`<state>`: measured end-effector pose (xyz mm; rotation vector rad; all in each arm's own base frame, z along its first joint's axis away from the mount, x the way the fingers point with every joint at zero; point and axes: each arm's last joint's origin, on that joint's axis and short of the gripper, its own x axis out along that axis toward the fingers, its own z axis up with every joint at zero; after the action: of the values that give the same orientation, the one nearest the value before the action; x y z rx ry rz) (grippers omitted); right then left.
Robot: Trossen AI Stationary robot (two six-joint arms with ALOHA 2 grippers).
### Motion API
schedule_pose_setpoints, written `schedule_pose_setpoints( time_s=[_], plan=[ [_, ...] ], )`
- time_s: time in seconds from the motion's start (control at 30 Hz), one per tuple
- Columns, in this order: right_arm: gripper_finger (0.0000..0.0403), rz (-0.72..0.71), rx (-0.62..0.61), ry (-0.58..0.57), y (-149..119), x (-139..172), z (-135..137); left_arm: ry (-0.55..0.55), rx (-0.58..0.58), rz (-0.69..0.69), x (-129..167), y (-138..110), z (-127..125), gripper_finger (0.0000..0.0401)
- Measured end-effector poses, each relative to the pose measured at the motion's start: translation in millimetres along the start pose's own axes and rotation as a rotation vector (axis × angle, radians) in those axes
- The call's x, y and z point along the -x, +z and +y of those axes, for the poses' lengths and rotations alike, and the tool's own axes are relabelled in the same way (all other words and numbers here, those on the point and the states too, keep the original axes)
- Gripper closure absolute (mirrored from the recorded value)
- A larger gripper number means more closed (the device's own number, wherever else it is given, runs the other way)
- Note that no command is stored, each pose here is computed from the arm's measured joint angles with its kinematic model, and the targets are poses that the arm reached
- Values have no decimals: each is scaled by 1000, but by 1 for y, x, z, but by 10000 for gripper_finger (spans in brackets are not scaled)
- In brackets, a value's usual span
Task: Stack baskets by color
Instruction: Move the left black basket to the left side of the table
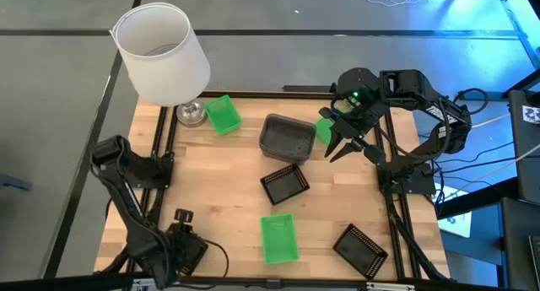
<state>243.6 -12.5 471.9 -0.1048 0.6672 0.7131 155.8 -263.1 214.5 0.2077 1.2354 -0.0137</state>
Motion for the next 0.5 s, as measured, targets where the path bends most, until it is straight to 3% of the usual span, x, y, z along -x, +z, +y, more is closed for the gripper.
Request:
schedule_pose_setpoints(
  time_s=[0.5],
  plan=[
    [322, 0, 1, 0, 0, 0, 0, 51, -16, 34, -25, 0, -11, 286]
  ],
)
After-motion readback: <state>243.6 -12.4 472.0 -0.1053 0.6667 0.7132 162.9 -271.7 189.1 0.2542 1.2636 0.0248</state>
